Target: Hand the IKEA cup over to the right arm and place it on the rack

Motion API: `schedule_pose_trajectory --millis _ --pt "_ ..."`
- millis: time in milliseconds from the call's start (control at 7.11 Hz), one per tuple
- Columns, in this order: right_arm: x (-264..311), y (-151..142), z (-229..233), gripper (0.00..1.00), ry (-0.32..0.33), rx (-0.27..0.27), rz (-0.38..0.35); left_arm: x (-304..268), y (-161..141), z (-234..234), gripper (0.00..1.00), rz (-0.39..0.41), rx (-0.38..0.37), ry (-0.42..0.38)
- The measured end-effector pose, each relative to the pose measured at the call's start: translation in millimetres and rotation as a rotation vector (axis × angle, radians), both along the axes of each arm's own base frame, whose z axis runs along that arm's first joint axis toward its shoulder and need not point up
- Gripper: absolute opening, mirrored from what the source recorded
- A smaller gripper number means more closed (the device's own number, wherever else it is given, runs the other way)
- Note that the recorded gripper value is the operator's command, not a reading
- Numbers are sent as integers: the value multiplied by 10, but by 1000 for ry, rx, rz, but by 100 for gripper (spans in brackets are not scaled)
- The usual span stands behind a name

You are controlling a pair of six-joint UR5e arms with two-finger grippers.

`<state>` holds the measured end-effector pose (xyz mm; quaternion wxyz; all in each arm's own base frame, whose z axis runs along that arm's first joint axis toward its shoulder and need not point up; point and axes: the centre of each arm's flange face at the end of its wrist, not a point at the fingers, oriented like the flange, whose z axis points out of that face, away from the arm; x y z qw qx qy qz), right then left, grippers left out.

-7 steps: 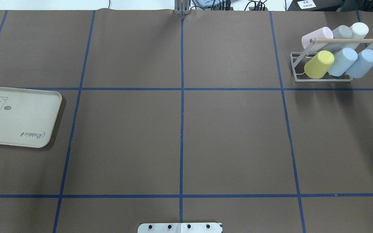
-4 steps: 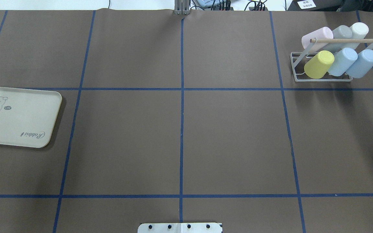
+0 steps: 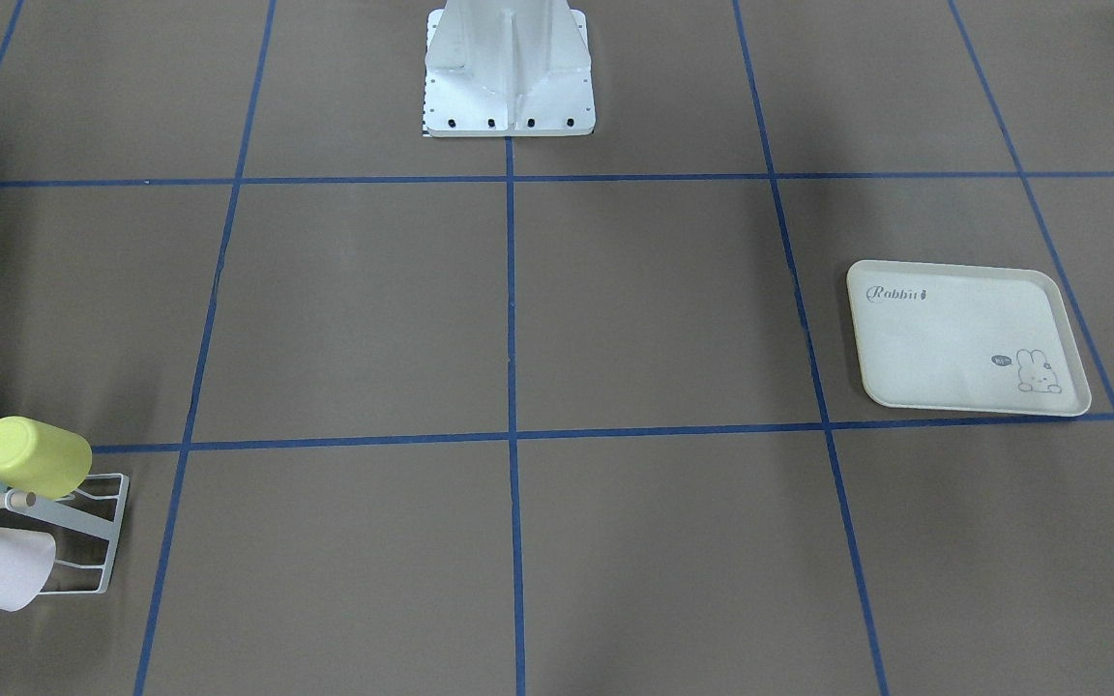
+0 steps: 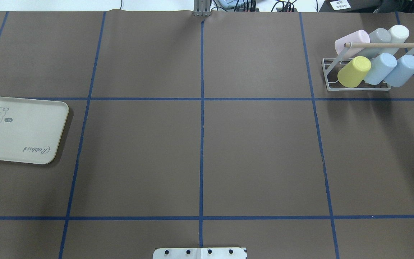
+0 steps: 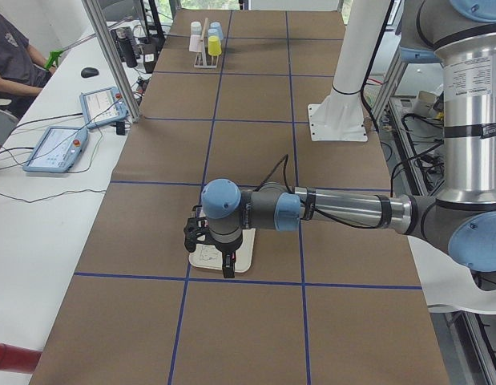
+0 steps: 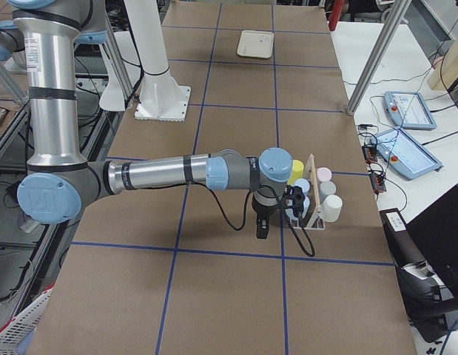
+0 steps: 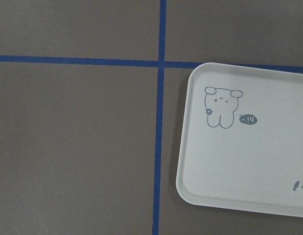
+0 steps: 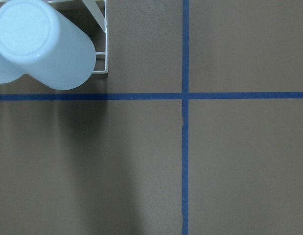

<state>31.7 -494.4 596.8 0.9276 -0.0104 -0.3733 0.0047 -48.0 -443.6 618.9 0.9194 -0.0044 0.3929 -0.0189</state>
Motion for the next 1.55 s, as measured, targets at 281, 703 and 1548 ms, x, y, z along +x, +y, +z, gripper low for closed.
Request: schedule_pose_trajectory --millis 281,703,1548 --pt "-1 0 9 99 -1 -2 0 -13 8 17 100 0 4 -18" --pt "-7 -12 23 99 -2 -5 -1 -25 -65 -12 100 -3 6 -41" --pt "-13 -37 20 99 -4 -8 0 -13 -11 21 100 -1 -1 -19"
